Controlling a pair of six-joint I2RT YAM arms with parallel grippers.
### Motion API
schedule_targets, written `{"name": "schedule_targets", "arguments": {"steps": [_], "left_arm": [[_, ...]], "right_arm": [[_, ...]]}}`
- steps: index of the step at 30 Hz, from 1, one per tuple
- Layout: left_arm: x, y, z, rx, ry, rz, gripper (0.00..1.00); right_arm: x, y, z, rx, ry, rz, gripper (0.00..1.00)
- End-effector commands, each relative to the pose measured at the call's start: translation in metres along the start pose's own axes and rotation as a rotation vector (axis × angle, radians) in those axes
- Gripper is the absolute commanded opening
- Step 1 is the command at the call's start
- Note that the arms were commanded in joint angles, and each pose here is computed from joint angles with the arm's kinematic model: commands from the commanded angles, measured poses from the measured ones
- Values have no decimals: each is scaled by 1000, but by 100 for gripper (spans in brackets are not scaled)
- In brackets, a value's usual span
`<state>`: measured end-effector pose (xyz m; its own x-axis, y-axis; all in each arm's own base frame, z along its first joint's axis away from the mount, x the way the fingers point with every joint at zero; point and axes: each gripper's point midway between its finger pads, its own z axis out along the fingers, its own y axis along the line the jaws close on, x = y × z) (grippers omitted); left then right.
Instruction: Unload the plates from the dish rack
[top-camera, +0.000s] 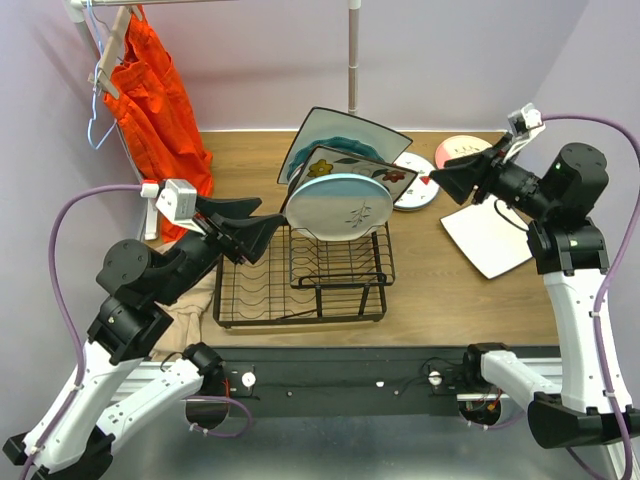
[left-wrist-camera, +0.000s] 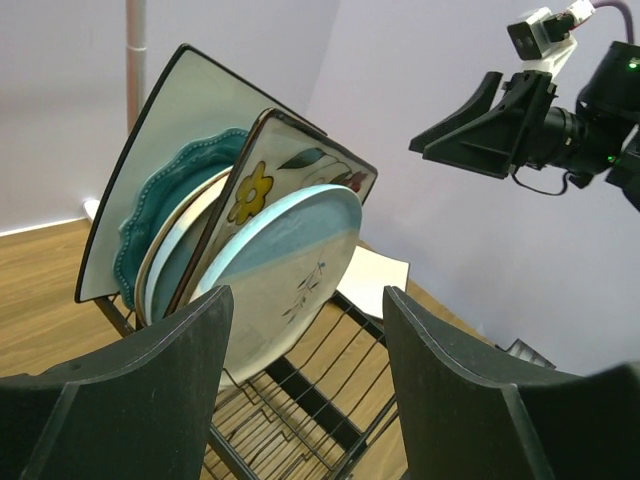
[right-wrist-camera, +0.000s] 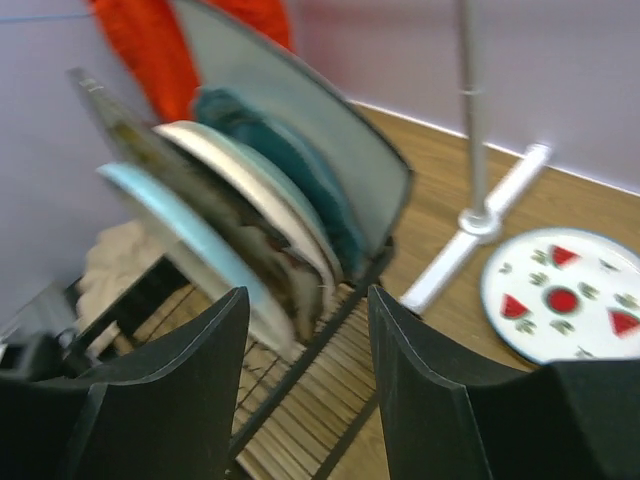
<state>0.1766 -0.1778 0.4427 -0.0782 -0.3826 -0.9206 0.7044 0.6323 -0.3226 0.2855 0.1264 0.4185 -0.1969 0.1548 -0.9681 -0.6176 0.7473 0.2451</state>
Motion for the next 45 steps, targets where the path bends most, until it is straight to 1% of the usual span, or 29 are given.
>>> {"name": "schedule_targets", "arguments": {"steps": [1,2,9,10,12,15,16,17,19,20,22,26,30,35,43,45], "left_arm": [[-12,-15,-8,69,-19,18,70],[-12,-16,-8,71,-20,17,70],[-9,-16,-9,82,-16,32,70],[-8,-16,-9,82,-15,31,70],[-7,-16,-9,84,-16,25,70],[-4,-18,-8,100,-14,19,70],[-3,-19,-8,108,-11,19,70],[-3,-20,-7,111,-13,20,70],[-1,-18,-6,109,-5,24,70],[0,-18,-6,108,-3,27,70],[1,-18,-7,106,2,35,70],[1,-17,-9,102,0,41,70],[1,-16,-11,100,-4,46,70],[7,-12,-9,93,1,53,70],[10,-12,-6,99,8,52,70],[10,-12,-6,98,8,51,70]], "right_arm": [[-2,70,-14,-434,18,-97,60],[-3,77,-16,-477,13,-113,60],[8,84,-18,-581,37,-149,64],[9,83,-16,-578,31,-168,71],[8,78,-9,-528,12,-181,73],[18,80,-1,-535,25,-176,73],[22,79,6,-539,34,-178,72],[29,88,11,-571,49,-175,72],[41,85,30,-540,74,-191,72],[48,95,35,-562,95,-188,72],[53,91,47,-528,97,-240,71],[65,80,71,-467,130,-270,70],[68,75,75,-443,135,-298,70],[76,81,76,-483,154,-307,69],[98,101,77,-563,186,-339,61],[98,105,74,-573,179,-349,60]]}}
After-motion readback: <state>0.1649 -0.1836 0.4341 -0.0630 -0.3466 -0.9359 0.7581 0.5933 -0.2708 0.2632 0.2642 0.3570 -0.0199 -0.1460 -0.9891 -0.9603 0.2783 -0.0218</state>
